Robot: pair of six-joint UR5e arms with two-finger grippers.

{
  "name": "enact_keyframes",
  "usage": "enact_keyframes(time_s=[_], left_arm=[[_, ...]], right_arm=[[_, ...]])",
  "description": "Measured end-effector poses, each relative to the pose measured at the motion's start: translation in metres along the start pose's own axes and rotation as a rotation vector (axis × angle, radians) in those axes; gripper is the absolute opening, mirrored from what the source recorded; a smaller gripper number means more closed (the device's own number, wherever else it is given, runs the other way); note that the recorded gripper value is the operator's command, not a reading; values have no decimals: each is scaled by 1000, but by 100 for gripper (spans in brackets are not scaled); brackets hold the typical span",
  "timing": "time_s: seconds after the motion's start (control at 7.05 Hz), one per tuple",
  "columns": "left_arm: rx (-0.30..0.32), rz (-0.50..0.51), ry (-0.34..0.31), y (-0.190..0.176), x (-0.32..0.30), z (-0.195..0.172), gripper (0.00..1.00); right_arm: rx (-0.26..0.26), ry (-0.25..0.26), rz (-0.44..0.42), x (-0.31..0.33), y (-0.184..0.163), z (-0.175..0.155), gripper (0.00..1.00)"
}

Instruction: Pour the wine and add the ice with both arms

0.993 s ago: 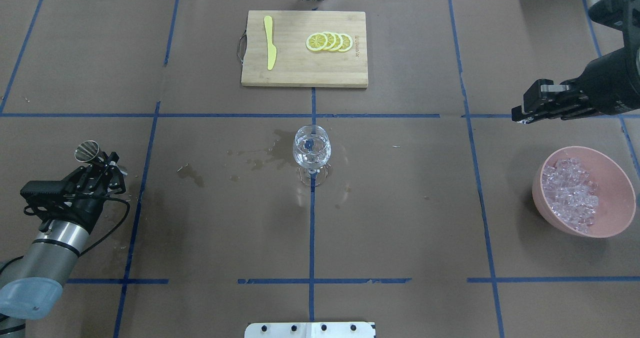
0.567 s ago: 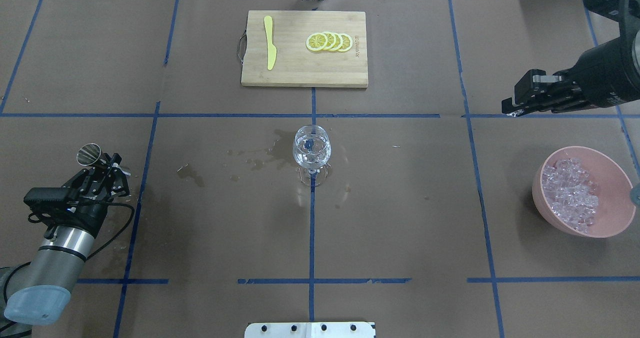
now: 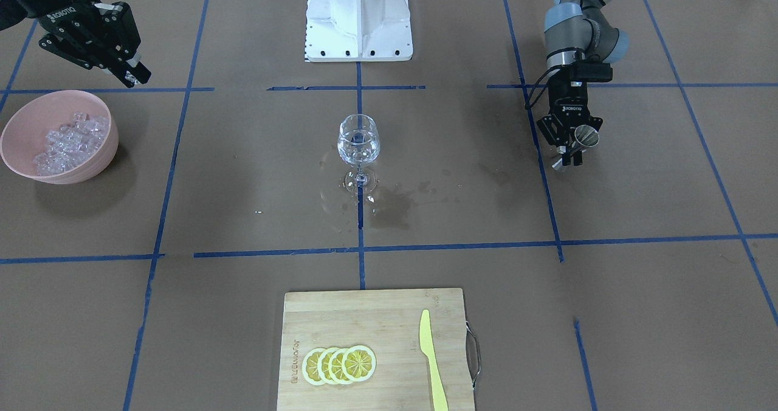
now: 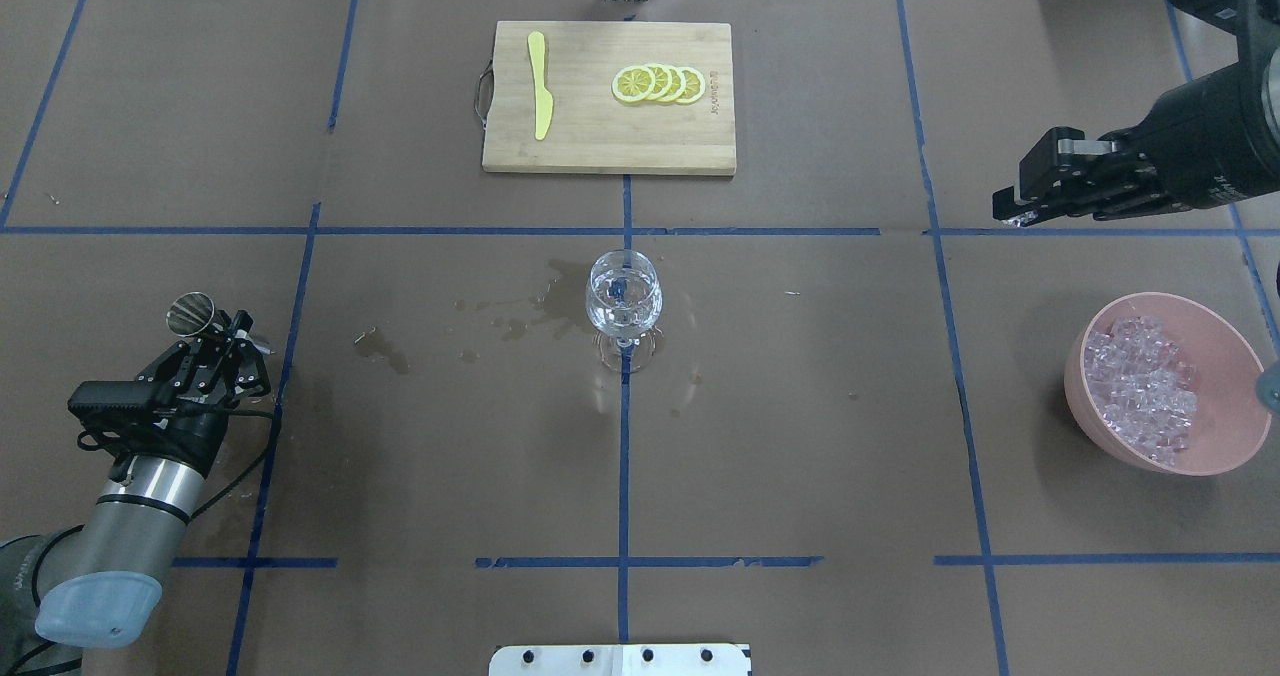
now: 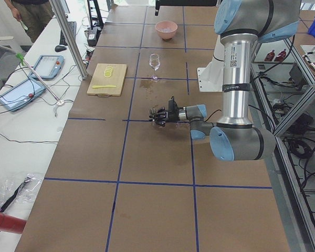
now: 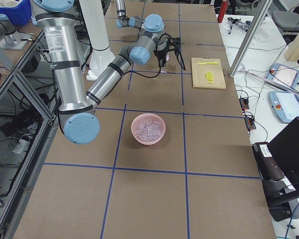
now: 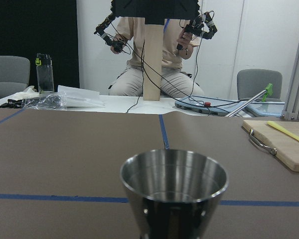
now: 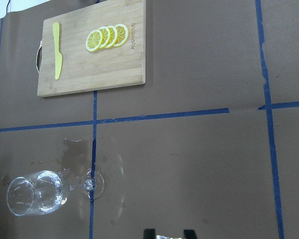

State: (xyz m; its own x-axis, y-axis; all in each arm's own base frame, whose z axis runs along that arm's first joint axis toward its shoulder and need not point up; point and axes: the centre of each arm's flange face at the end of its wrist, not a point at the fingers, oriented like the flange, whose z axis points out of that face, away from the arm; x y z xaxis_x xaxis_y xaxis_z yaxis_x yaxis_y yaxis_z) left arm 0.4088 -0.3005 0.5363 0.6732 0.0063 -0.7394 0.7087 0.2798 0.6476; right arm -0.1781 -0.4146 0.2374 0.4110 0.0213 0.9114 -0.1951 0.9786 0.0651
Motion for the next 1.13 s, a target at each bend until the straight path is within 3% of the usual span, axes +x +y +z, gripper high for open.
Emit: enact_keyframes(time_s=[0.28, 1.13], left_arm=[[11, 5, -5, 3, 1, 1, 19], [9, 17, -4, 4, 1, 1, 35]], right_arm=[[-13, -5, -15, -8, 6, 7, 0], [-18, -11, -29, -32, 16, 27, 0]])
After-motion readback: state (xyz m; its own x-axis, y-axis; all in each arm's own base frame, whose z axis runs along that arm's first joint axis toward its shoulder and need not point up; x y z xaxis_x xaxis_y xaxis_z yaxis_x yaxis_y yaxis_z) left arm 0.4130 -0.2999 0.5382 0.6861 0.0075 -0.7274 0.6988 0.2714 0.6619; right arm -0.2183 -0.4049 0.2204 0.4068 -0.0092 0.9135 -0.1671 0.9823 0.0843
